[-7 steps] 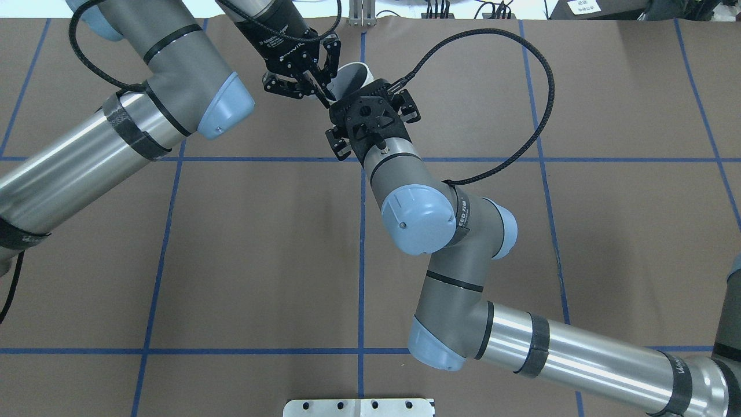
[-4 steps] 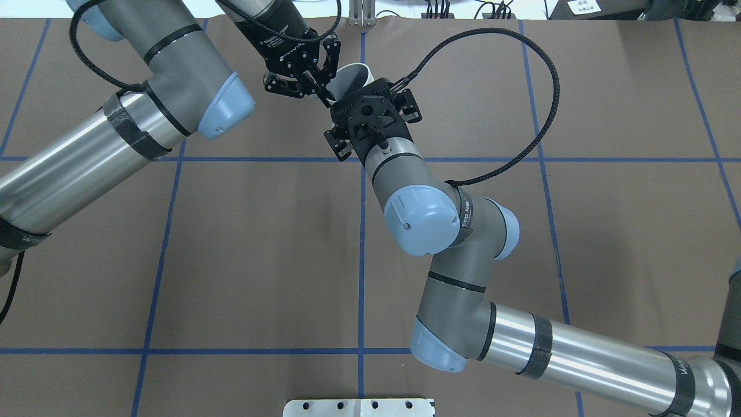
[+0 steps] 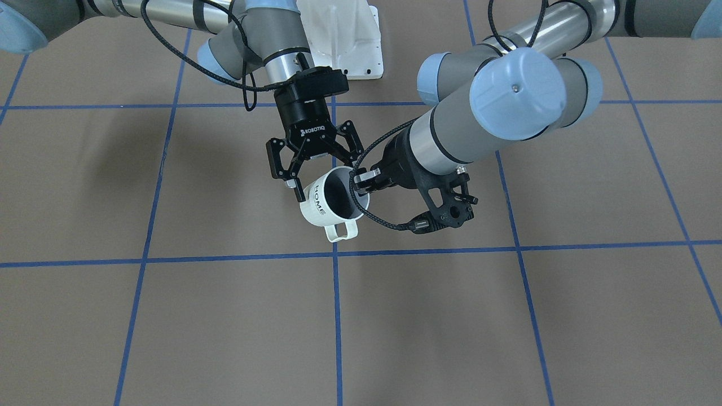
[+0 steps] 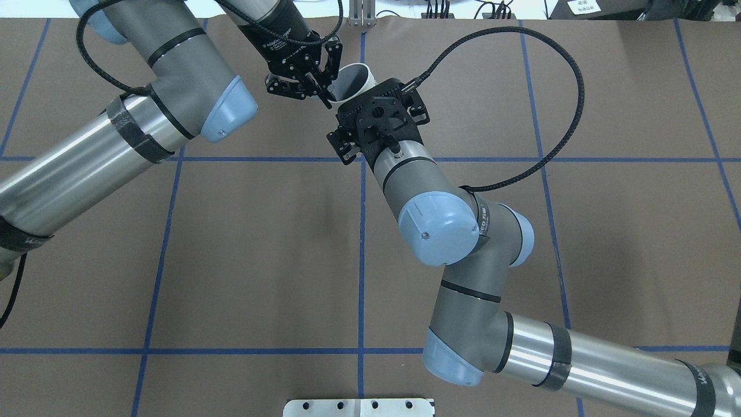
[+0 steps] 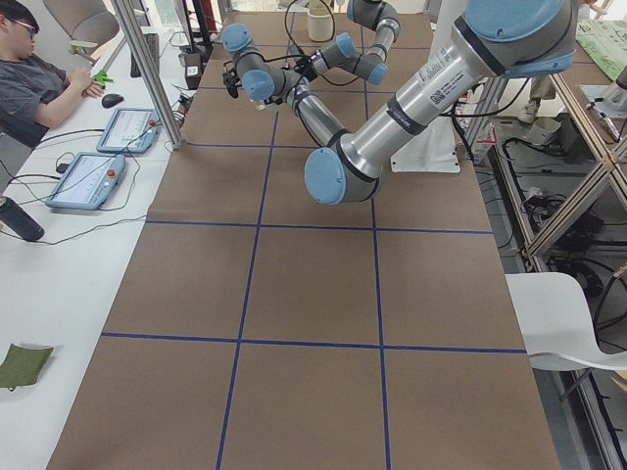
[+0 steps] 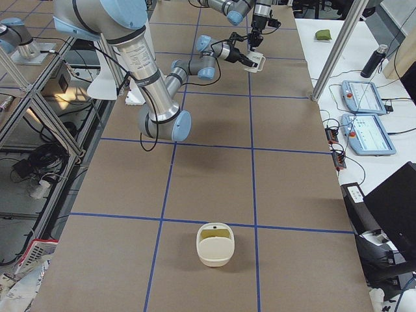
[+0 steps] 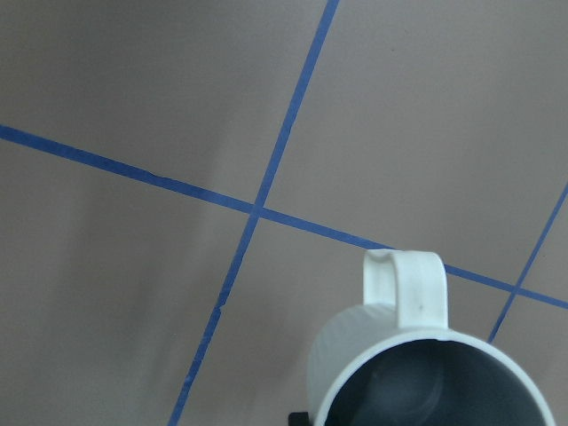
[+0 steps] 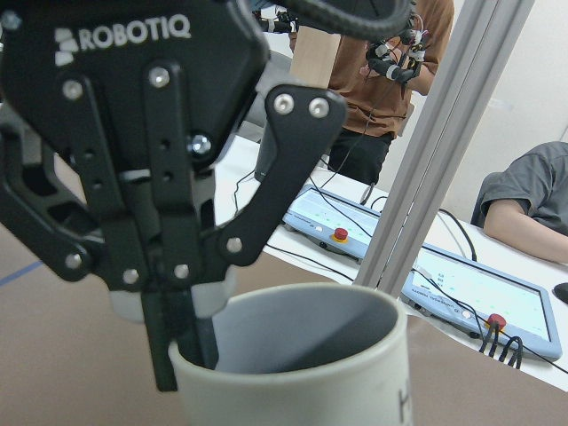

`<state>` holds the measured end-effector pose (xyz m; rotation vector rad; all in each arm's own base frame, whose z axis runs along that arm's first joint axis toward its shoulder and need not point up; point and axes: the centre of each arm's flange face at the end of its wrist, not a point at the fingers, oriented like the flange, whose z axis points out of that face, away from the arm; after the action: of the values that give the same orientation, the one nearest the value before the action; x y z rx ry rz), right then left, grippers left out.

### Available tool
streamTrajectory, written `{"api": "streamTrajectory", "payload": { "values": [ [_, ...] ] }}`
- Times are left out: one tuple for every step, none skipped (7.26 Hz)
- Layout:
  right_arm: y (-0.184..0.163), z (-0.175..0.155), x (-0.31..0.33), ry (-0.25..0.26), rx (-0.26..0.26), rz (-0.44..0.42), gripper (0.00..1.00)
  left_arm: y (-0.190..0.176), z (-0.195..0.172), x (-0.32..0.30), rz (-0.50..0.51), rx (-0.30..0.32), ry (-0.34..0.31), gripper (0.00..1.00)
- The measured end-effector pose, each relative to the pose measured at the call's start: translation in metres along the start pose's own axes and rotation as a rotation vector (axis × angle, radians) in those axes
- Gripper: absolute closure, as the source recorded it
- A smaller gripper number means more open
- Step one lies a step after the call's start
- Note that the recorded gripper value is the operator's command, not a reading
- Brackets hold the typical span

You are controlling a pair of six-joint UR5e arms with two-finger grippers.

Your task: Left arm hands cup to right arm to dump lemon

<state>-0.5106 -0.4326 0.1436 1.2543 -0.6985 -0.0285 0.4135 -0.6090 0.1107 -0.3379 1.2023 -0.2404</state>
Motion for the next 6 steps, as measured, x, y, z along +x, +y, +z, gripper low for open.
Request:
{"api": "streamTrajectory", "payload": {
  "values": [
    [-0.001, -0.013, 0.000, -0.019, 0.005, 0.008, 0.01, 0.001, 0.001, 0.000, 0.001, 0.000, 0.000, 1.00],
    [0.000, -0.025, -0.002, -0.038, 0.009, 0.016, 0.01, 0.001, 0.001, 0.001, 0.002, 0.003, 0.000, 1.00],
    [0.001, -0.037, -0.002, -0.054, 0.012, 0.022, 0.01, 0.000, 0.002, 0.001, 0.002, 0.008, -0.001, 1.00],
    [0.002, -0.048, 0.003, -0.065, 0.015, 0.025, 0.01, 0.000, 0.002, 0.000, 0.002, 0.011, -0.003, 1.00],
    [0.003, -0.058, 0.011, -0.073, 0.018, 0.027, 0.02, -0.002, 0.003, 0.000, 0.003, 0.019, -0.005, 1.00],
    [0.003, -0.061, 0.018, -0.073, 0.009, 0.022, 0.02, -0.004, 0.003, -0.001, 0.004, 0.036, -0.008, 1.00]
  ]
}}
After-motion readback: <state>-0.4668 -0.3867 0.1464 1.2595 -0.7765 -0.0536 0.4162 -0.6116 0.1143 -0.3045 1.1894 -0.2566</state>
